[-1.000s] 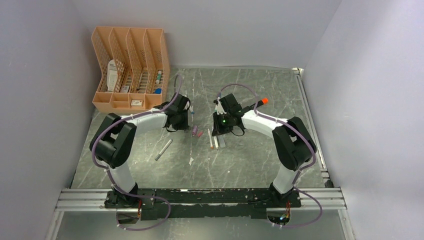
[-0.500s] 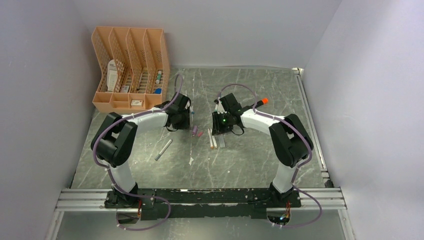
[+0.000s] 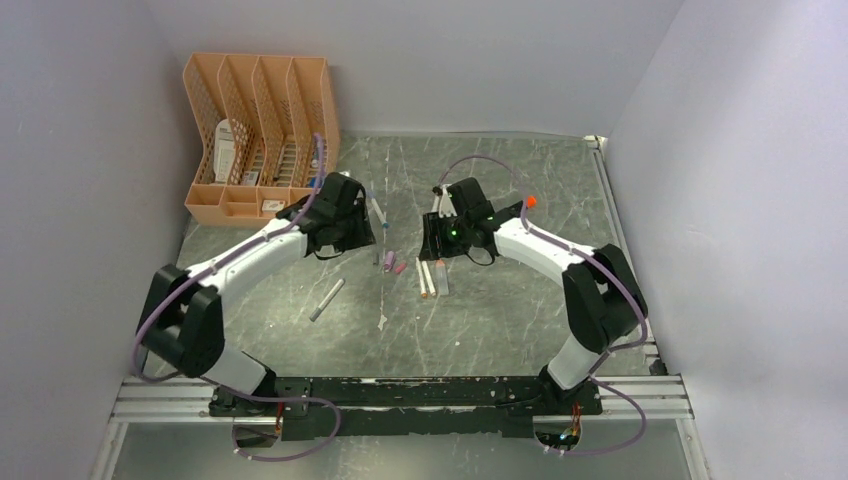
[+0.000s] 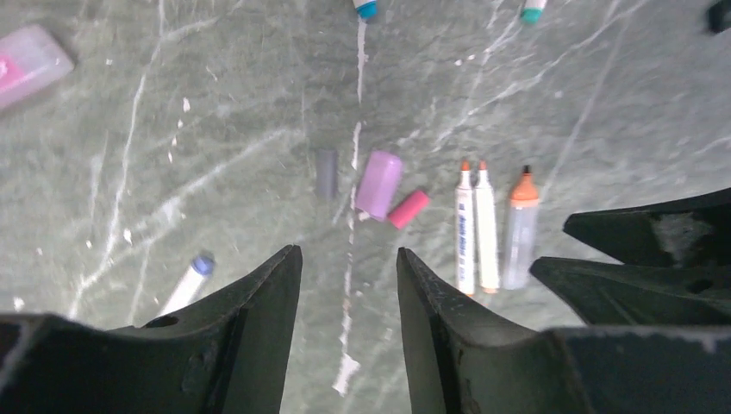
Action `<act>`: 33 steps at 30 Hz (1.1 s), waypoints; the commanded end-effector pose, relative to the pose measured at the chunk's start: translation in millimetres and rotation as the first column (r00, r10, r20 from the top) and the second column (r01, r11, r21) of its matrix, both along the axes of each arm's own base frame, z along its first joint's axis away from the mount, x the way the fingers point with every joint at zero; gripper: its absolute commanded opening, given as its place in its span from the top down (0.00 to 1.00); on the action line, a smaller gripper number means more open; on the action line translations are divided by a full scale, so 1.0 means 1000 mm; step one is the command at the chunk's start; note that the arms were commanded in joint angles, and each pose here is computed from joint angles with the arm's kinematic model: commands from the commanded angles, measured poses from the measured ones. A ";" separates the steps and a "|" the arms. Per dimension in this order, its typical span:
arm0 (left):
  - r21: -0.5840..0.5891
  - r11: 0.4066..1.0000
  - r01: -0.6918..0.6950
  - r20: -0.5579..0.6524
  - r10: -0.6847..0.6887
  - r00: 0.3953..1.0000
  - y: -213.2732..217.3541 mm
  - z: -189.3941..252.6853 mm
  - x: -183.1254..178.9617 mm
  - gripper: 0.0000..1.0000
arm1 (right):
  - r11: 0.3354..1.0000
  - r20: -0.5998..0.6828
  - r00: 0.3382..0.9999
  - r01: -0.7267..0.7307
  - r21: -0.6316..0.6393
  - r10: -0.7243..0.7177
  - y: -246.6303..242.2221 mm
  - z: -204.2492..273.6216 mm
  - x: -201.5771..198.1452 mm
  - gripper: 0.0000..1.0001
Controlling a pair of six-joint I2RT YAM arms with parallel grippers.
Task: Open the pen caps
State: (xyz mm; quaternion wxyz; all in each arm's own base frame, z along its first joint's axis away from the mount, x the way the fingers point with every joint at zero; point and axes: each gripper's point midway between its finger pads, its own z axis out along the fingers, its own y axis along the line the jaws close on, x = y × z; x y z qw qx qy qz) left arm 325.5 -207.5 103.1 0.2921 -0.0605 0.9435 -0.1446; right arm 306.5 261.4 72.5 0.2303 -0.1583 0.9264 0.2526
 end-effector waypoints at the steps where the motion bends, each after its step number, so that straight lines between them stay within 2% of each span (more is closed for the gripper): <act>1: -0.094 0.967 -0.235 -0.091 0.227 0.970 0.012 0.018 -0.019 0.42 | 0.999 0.040 0.999 -0.022 0.029 0.021 -0.002 0.027 -0.004 0.49; 4: -0.123 0.893 -0.432 -0.169 0.410 0.896 0.023 0.017 -0.030 0.34 | 0.998 0.055 0.998 -0.034 0.043 0.032 -0.003 0.038 -0.007 0.48; 5: -0.117 0.849 -0.514 -0.216 0.484 0.848 0.027 0.014 -0.036 0.25 | 0.998 0.058 0.998 -0.040 0.047 0.037 -0.003 0.040 -0.009 0.48; 7: -0.102 0.769 -0.632 -0.276 0.588 0.760 0.031 0.012 -0.038 0.22 | 0.998 0.061 0.997 -0.047 0.050 0.044 -0.003 0.043 -0.011 0.48; 8: -0.073 0.714 -0.696 -0.309 0.647 0.697 0.035 0.010 -0.041 0.21 | 0.997 0.062 0.997 -0.051 0.054 0.048 -0.004 0.045 -0.013 0.48; 10: -0.046 0.644 -0.764 -0.371 0.699 0.611 0.036 0.008 -0.040 0.21 | 0.997 0.062 0.997 -0.054 0.056 0.051 -0.005 0.046 -0.016 0.48; 11: -0.037 0.590 -0.807 -0.397 0.732 0.553 0.036 0.010 -0.038 0.20 | 0.997 0.065 0.996 -0.057 0.058 0.053 -0.006 0.048 -0.018 0.48; 16: -0.033 0.409 -0.912 -0.494 0.787 0.371 0.038 -0.001 -0.030 0.20 | 0.996 0.061 0.997 -0.054 0.071 0.049 -0.008 0.050 -0.025 0.47; 19: -0.008 0.325 -0.946 -0.548 0.790 0.276 0.041 -0.018 -0.033 0.21 | 0.996 0.061 0.997 -0.051 0.071 0.047 -0.010 0.050 -0.028 0.48; 25: 0.095 0.213 -0.972 -0.555 0.822 0.126 0.060 -0.045 -0.050 0.22 | 0.995 0.050 0.997 -0.066 0.075 0.063 -0.010 0.046 -0.033 0.47; 33: 0.163 0.165 -0.973 -0.522 0.851 0.057 0.075 -0.060 -0.067 0.23 | 0.991 0.041 0.995 -0.090 0.102 0.087 -0.004 0.043 -0.034 0.48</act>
